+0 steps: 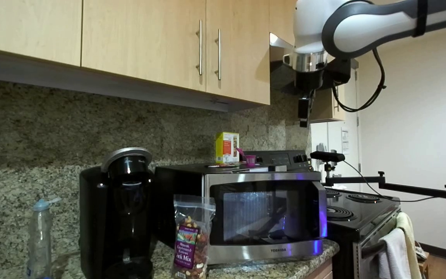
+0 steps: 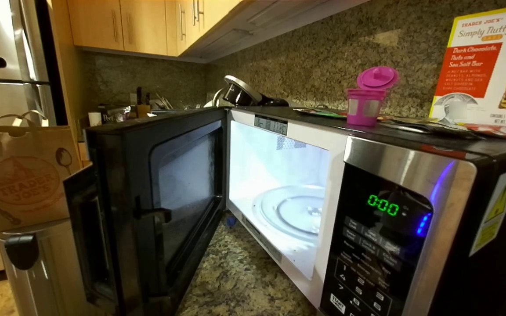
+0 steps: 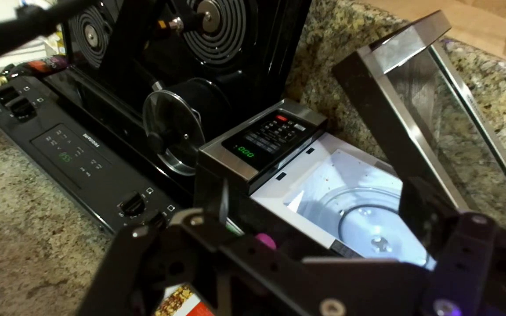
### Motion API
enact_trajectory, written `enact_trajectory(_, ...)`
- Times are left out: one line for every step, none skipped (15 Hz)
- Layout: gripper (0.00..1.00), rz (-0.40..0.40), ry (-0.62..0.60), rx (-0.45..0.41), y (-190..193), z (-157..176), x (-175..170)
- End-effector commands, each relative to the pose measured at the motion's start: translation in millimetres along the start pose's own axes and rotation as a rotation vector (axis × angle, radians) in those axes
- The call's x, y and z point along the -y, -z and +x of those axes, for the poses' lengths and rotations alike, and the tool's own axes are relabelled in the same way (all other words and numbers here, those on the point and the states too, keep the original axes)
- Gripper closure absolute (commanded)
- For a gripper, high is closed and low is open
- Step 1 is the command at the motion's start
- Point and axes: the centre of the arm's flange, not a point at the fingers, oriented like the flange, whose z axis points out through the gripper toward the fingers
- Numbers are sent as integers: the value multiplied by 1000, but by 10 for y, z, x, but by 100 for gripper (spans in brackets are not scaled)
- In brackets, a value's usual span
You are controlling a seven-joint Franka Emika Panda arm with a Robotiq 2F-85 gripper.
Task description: Put the cup atop the microwave on the counter
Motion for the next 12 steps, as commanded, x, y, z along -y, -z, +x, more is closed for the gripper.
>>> enact_trajectory(0, -42, 49, -121, 172, 330, -509)
enact_trajectory(0, -69, 89, -172, 220, 426, -633)
enact_trajectory(0, -78, 125, -218, 283, 566, -745)
enact_trajectory(0, -76, 162, -267, 323, 680, -834)
enact_trajectory(0, -74, 207, -301, 350, 828, -895)
enact_trajectory(0, -81, 255, -331, 363, 935, -936)
enact_trajectory(0, -70, 297, -359, 358, 1063, -944)
enact_trajectory(0, -42, 345, -375, 318, 1184, -921)
enact_trajectory(0, -6, 384, -391, 252, 1295, -877)
enact_trajectory(0, 38, 419, -403, 165, 1412, -819)
enact_trajectory(0, 85, 455, -409, 76, 1507, -760)
enact_trajectory(0, 121, 489, -415, -11, 1595, -695)
